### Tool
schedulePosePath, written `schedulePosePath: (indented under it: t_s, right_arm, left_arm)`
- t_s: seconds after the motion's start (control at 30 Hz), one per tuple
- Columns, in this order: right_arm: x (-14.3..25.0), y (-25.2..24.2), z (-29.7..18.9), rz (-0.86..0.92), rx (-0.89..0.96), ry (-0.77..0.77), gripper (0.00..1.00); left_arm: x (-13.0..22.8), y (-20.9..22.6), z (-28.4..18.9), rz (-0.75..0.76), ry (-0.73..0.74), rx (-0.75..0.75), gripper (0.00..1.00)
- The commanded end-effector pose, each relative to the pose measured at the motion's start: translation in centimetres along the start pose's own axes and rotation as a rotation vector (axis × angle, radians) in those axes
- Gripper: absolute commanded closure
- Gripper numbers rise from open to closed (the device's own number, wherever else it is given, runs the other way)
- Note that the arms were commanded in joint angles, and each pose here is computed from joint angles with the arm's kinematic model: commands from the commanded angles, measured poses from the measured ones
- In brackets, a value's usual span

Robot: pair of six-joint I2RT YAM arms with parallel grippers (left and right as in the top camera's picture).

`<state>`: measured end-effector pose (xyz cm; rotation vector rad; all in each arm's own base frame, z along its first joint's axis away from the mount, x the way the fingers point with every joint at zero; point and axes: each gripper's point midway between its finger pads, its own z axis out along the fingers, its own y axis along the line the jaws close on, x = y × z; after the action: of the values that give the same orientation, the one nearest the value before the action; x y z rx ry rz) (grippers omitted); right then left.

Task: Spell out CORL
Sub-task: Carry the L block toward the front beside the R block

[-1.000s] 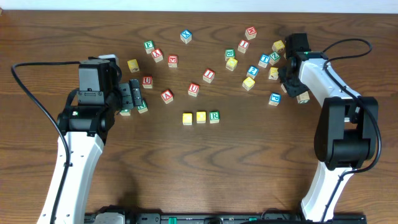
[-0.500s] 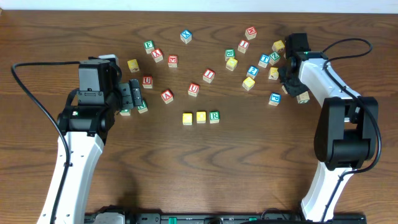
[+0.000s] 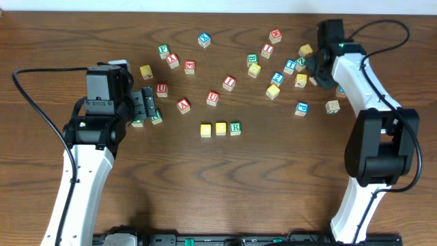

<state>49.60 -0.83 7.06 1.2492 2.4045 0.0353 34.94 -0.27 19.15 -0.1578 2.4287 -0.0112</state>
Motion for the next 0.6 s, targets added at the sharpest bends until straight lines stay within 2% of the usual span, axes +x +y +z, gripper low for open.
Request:
schedulePosePath:
  t_s: [0.0,0.2,0.33,0.47,0.57]
  right_arm:
    - [-1.2,3.0,-1.7,-0.2,-0.079,-0.027,0.86]
    - [-0.3,7.5,-6.1,-0.515,-0.178,-0.045,0.82]
    - [1.6,9.1,-8.8,-0.62,-0.198,-0.033,0.83]
    - [5.0,10.2,-10.9,-0.768,-0.205,0.0,0.83]
    - [7.8,10.0,-11.5,-0.828,-0.189,0.046,0.87]
  left_arm:
    - [0.0,0.3,0.2,0.001,0.004,-0.011,0.06]
    - [0.0,0.3,0.2,0.001,0.004,-0.011,0.06]
    - [0.0,0.3,0.2,0.001,0.004,-0.011,0.07]
    - [0.0,0.3,0.2,0.001,0.004,-0.011,0.06]
    - [0.0,0.3,0.2,0.001,0.004,-0.011,0.07]
